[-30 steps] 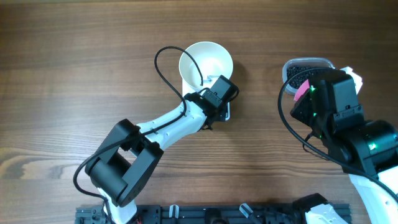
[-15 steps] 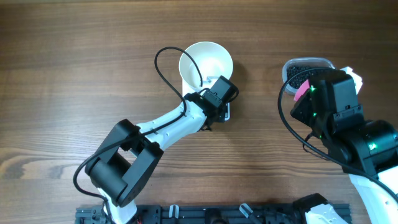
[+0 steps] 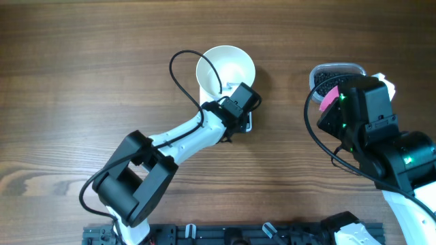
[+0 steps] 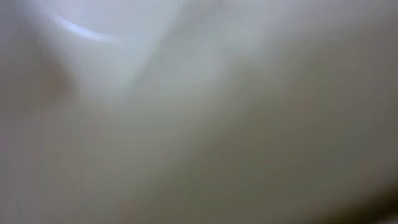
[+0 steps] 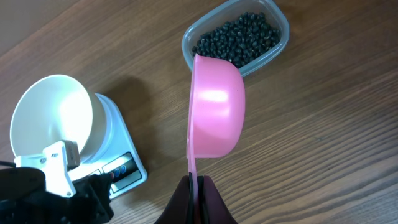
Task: Scoop item into bowl and weigh 150g on scale
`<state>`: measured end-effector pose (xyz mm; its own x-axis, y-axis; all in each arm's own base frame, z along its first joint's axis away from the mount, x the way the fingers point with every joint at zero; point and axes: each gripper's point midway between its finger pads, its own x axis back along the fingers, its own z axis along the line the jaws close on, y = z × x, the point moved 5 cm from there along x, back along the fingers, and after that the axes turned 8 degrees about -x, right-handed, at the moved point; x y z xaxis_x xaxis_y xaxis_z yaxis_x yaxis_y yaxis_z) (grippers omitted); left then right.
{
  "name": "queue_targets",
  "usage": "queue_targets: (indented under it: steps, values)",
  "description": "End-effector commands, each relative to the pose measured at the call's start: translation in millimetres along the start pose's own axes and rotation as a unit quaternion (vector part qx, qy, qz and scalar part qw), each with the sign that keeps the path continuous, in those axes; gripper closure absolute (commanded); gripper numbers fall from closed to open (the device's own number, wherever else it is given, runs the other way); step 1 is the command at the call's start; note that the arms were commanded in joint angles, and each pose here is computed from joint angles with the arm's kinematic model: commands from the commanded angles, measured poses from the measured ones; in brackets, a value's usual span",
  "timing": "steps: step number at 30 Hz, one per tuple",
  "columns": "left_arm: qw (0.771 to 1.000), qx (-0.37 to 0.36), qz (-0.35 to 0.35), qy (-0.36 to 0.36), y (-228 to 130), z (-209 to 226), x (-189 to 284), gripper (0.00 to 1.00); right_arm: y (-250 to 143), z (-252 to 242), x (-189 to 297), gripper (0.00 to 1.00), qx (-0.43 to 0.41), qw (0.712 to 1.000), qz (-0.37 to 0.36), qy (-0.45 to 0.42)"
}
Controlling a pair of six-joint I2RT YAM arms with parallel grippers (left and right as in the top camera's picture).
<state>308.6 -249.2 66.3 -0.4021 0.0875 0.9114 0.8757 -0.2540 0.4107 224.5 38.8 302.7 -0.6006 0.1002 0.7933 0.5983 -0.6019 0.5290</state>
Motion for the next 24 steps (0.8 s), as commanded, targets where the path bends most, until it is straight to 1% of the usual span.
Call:
queue_targets:
  steps: [1,8,9,10,11,13,14,15,17,18,20,24]
  values:
    - [1.000,-0.005,-0.026,-0.007,12.2,2.7,31.1,0.96,3.8,4.0,4.8,0.96,0.004,1.000,-0.002,0.013]
    - [0.999,0.000,-0.049,-0.020,12.6,16.6,96.6,0.96,0.4,6.7,5.0,0.96,0.005,1.000,0.012,0.024]
    - [0.998,0.001,-0.055,-0.023,12.3,19.1,107.1,0.95,-0.1,7.0,5.0,0.96,0.005,1.000,0.014,0.026]
    - [0.998,0.003,-0.063,-0.026,12.3,21.8,118.0,0.92,-0.4,7.2,5.1,0.96,0.005,1.000,0.015,0.027]
    - [0.997,0.005,-0.071,-0.029,12.1,24.6,129.4,0.87,-0.8,7.6,5.1,0.96,0.005,0.999,0.017,0.028]
    - [0.995,0.009,-0.088,-0.036,10.8,30.8,151.1,0.66,-2.0,8.5,5.2,0.96,0.005,0.999,0.022,0.032]
    - [0.995,0.011,-0.096,-0.040,9.4,34.0,162.0,0.54,-3.0,9.3,5.3,0.96,0.005,0.999,0.026,0.035]
    - [0.994,0.013,-0.104,-0.043,7.5,37.4,172.8,0.40,-4.0,10.3,5.4,0.96,0.005,0.999,0.030,0.039]
    - [0.992,0.016,-0.115,-0.048,2.2,44.0,190.6,0.23,-5.3,11.3,5.6,0.96,0.005,0.998,0.036,0.044]
    - [0.992,0.017,-0.119,-0.049,-0.7,47.4,198.2,0.00,-5.8,11.6,5.7,0.96,0.005,0.998,0.038,0.045]
    - [0.991,0.018,-0.123,-0.049,-9.8,55.5,213.9,0.00,-6.9,12.7,5.9,0.96,0.005,0.998,0.043,0.049]
    - [0.992,0.015,-0.113,-0.045,-26.1,66.2,228.0,0.00,-7.1,13.7,6.0,0.96,0.003,0.998,0.044,0.052]
